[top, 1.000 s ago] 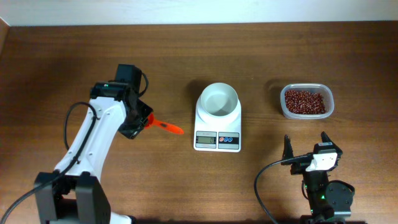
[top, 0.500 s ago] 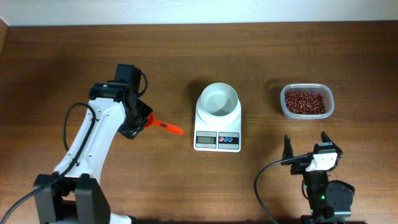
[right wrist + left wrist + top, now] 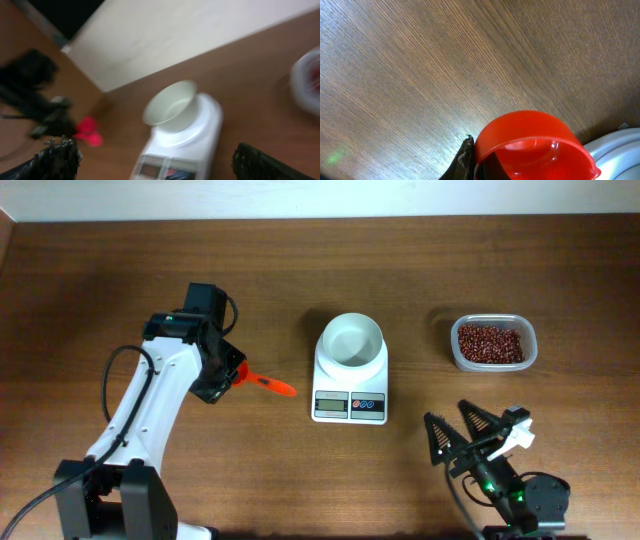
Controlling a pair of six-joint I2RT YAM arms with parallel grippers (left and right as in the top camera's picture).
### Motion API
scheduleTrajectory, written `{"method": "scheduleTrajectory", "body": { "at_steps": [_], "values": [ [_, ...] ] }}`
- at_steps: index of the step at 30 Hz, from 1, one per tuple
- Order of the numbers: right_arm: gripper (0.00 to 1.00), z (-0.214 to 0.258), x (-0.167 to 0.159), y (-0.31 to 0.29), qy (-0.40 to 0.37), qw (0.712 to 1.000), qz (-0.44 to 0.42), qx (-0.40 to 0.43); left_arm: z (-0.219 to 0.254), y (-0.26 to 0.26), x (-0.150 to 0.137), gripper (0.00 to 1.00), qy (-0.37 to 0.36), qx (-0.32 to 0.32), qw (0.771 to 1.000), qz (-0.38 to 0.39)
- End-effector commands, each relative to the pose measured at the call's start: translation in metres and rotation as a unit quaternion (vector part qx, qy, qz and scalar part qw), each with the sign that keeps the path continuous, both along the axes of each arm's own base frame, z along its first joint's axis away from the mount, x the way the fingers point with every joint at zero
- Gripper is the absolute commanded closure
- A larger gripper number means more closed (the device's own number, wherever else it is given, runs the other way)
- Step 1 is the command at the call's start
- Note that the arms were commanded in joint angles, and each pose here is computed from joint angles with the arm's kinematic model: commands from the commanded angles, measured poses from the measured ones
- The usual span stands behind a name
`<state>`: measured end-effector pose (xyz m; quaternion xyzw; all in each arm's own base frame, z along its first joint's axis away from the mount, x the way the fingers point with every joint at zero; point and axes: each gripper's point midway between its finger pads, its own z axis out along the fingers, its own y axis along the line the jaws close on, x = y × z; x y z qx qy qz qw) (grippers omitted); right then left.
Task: Scoop and weigh 50g on scale
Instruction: 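Lift the scoop and bring the right gripper to its handle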
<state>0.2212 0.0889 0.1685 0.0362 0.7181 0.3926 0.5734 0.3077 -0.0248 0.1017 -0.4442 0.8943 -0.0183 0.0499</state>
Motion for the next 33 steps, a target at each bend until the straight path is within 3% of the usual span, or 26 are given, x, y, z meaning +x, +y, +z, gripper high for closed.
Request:
{"method": "scheduleTrajectory", "body": {
  "at_steps": [1, 12, 18, 25, 27, 33],
  "values": [
    [0.01, -0.002, -0.014, 0.02, 0.067, 0.991, 0.068, 0.094, 0.011, -0.001, 0.004, 1.0, -0.017, -0.005, 1.0, -0.003],
    [0.01, 0.018, -0.019, 0.023, 0.08, 0.987, 0.08, 0.113, 0.011, -0.002, 0.002, 1.0, -0.012, -0.007, 1.0, 0.005],
    [0.01, 0.024, -0.016, 0.022, 0.155, 0.984, 0.074, 0.049, 0.011, -0.01, -0.001, 1.0, -0.005, -0.031, 0.999, 0.003],
    [0.01, 0.025, -0.012, 0.048, 0.216, 0.957, 0.184, 0.056, 0.011, -0.026, -0.017, 1.0, 0.028, -0.079, 0.996, 0.009],
    [0.01, 0.013, -0.012, 0.051, 0.254, 0.944, 0.198, 0.069, 0.011, -0.03, -0.029, 1.0, 0.054, -0.082, 0.994, 0.047],
    [0.01, -0.005, -0.012, 0.057, 0.308, 0.92, 0.223, 0.092, 0.011, -0.059, -0.037, 1.0, 0.065, -0.08, 0.993, 0.05]
  ]
}}
